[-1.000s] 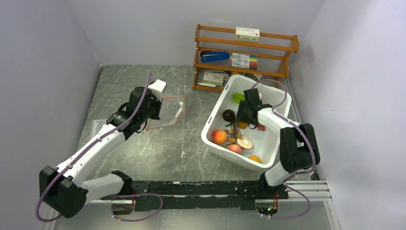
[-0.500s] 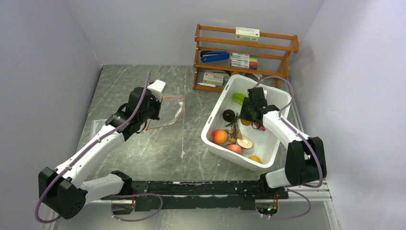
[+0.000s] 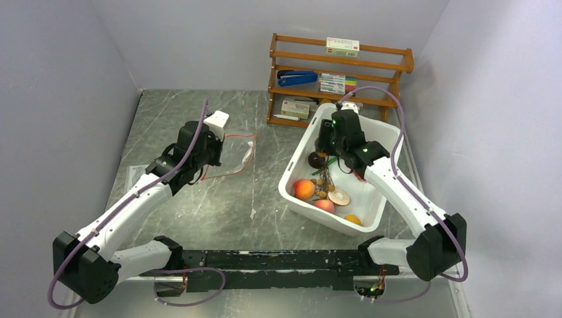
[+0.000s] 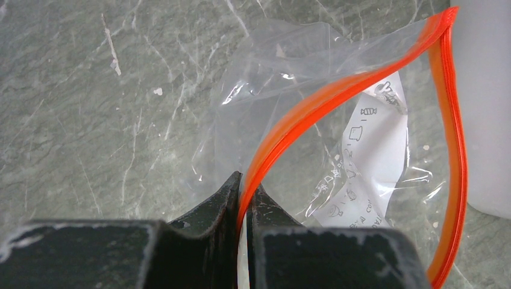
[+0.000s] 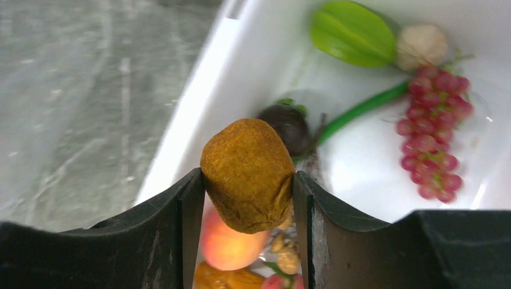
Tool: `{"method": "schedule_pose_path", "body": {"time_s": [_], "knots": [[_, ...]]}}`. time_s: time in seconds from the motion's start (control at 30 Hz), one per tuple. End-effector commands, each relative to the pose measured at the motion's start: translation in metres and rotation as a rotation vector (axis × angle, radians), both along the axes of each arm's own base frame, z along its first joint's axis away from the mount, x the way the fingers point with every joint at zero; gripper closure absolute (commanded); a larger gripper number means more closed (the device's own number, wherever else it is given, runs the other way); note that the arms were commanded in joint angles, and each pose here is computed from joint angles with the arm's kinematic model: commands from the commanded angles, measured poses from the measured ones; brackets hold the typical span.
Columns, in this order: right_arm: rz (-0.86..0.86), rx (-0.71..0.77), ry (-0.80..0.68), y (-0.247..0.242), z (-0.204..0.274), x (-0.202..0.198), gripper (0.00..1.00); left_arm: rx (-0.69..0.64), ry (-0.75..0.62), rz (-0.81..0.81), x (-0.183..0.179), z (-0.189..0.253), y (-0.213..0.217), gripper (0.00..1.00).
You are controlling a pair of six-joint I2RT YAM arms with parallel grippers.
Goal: Place the food in the zip-top bag and seal the zipper
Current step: Pick up the fake fruit from the bin, then place the fake fruit in the zipper food storage bag.
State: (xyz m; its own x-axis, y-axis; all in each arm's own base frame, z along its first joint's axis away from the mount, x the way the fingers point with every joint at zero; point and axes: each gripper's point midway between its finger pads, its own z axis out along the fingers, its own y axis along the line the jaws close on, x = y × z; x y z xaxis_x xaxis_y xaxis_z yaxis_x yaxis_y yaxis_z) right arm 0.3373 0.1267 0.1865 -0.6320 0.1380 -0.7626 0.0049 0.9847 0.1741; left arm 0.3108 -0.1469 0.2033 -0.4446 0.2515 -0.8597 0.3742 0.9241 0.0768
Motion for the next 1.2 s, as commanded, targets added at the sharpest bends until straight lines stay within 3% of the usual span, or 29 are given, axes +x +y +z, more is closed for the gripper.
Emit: {"method": "schedule_pose_path", "body": {"time_s": [0.0,0.3,0.57,0.83,1.17], "knots": [[0.129,0.116,-0.086,0.046,0.042,-0.008,0.59,-0.032,-0.041,-0.02,0.001,0.011,-0.005,0.93],[0.53,0.495,-0.216,0.168,0.108,-0.059,0.59,-0.071,-0.048,-0.088,-0.004,0.015,-0.018,0.93],[0.688,0.645,-0.243,0.235,0.123,-0.082,0.59,-0.073,-0.042,-0.093,-0.005,0.016,-0.018,0.93],[0.656,0.655,-0.198,0.266,0.104,-0.072,0.59,-0.099,-0.057,-0.102,-0.007,0.019,-0.021,0.93],[0.54,0.531,-0.091,0.263,0.054,-0.055,0.53,-0.115,-0.059,-0.107,-0.007,0.022,-0.023,0.93]]}}
